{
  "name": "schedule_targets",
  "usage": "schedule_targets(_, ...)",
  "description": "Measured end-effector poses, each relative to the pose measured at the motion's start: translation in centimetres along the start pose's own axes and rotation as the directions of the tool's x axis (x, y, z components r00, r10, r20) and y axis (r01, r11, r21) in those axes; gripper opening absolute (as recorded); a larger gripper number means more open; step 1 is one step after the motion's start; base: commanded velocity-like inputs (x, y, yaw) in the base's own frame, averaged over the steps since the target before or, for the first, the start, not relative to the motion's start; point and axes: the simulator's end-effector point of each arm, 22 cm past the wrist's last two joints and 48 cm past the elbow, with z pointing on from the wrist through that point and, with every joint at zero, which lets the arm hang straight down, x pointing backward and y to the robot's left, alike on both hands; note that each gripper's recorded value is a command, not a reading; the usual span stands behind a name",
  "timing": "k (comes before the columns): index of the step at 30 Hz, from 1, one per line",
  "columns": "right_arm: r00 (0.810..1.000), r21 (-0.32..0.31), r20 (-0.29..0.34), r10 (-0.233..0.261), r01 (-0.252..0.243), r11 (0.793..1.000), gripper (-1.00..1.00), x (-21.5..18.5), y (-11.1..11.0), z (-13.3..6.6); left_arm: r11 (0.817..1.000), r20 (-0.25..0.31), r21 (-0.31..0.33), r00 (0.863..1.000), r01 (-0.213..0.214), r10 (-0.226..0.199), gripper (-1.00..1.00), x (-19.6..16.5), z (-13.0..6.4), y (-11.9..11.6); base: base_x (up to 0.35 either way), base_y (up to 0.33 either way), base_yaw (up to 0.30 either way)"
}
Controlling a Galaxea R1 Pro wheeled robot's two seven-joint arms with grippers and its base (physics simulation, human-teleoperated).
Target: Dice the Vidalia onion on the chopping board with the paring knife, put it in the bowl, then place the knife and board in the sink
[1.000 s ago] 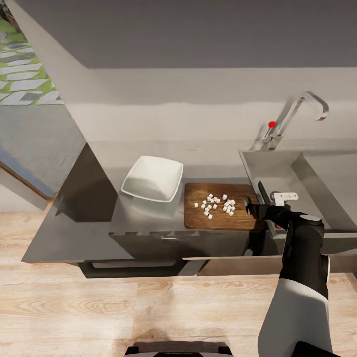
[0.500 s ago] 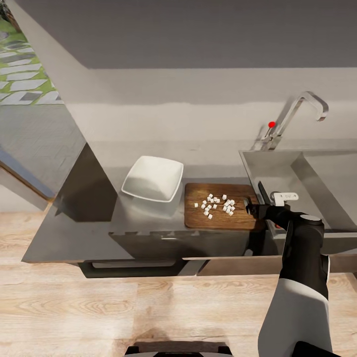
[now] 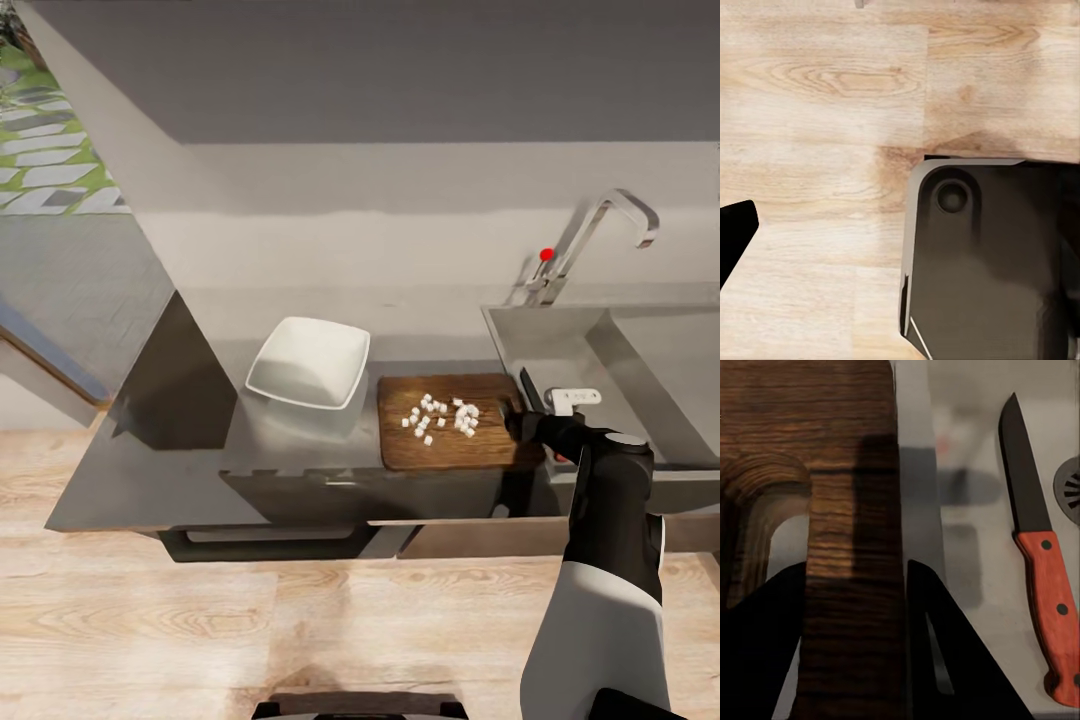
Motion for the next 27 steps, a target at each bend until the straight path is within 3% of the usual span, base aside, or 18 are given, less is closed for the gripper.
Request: schedule_targets(27, 0.999, -0.004, 0.035, 0.002, -0.002, 1.000, -1.00, -1.9, 0.1, -1.5, 1.000, 0.041, 0.002, 0.999, 0.004, -0.004, 1.00, -1.4, 0.3, -0.1, 0.000, 0.000, 0.000)
